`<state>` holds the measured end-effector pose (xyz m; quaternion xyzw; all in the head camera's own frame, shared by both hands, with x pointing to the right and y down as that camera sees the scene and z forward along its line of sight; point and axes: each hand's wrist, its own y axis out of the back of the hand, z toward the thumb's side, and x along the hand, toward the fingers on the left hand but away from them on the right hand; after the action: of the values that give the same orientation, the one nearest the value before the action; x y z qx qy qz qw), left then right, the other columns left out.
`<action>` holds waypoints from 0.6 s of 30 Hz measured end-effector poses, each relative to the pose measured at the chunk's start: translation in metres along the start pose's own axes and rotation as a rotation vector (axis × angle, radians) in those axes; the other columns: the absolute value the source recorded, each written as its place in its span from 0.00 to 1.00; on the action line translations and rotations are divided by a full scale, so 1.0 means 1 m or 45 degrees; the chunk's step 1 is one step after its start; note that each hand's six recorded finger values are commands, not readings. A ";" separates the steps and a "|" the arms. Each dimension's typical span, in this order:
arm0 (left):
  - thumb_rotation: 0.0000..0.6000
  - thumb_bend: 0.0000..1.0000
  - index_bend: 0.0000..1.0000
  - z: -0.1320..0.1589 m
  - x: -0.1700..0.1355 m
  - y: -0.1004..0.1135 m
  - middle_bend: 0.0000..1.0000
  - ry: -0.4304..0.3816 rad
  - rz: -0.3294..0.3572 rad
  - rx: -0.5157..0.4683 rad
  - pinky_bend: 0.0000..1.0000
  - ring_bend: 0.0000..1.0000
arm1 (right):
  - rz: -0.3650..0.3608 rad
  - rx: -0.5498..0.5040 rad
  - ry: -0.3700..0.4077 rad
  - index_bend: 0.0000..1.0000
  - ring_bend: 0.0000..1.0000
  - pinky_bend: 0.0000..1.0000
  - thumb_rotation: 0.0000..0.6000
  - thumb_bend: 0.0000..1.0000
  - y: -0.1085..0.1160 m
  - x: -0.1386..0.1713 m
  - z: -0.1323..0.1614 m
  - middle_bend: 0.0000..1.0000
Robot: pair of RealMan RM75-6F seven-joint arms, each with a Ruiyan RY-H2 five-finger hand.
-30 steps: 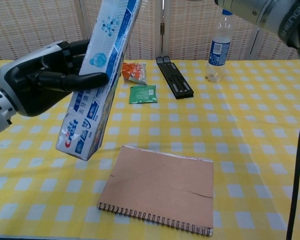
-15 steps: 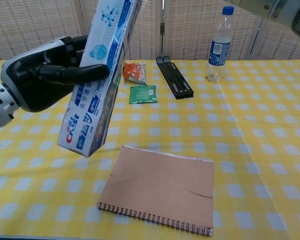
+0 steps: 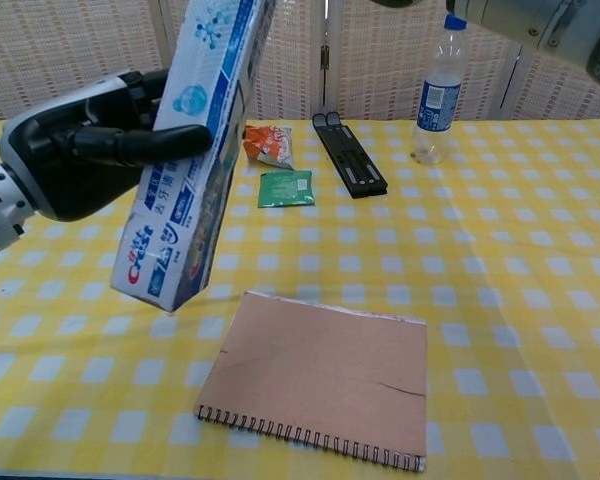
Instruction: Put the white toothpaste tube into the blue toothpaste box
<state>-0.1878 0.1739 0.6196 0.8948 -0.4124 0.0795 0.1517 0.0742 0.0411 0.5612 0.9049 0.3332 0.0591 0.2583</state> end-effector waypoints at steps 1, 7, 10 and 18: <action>1.00 0.21 0.41 0.000 0.000 0.000 0.57 -0.002 -0.001 -0.002 0.63 0.58 | 0.011 0.000 -0.007 0.45 0.38 0.20 1.00 0.37 -0.001 0.000 -0.001 0.34; 1.00 0.21 0.42 0.003 -0.001 0.003 0.57 -0.022 -0.002 -0.002 0.63 0.58 | 0.093 0.033 -0.057 0.20 0.26 0.08 1.00 0.37 -0.008 0.003 -0.005 0.22; 1.00 0.21 0.42 0.005 -0.001 0.006 0.57 -0.040 0.008 0.007 0.63 0.58 | 0.112 0.061 -0.075 0.10 0.22 0.05 1.00 0.37 -0.007 0.005 -0.005 0.17; 1.00 0.21 0.42 0.003 -0.003 0.011 0.57 -0.033 0.006 0.017 0.63 0.58 | 0.075 0.060 -0.026 0.08 0.20 0.05 1.00 0.37 0.002 0.008 0.010 0.16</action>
<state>-0.1983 0.1678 0.6179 0.8957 -0.4160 0.0711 0.1402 0.0840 0.0409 0.5533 0.9207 0.3050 0.0496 0.2386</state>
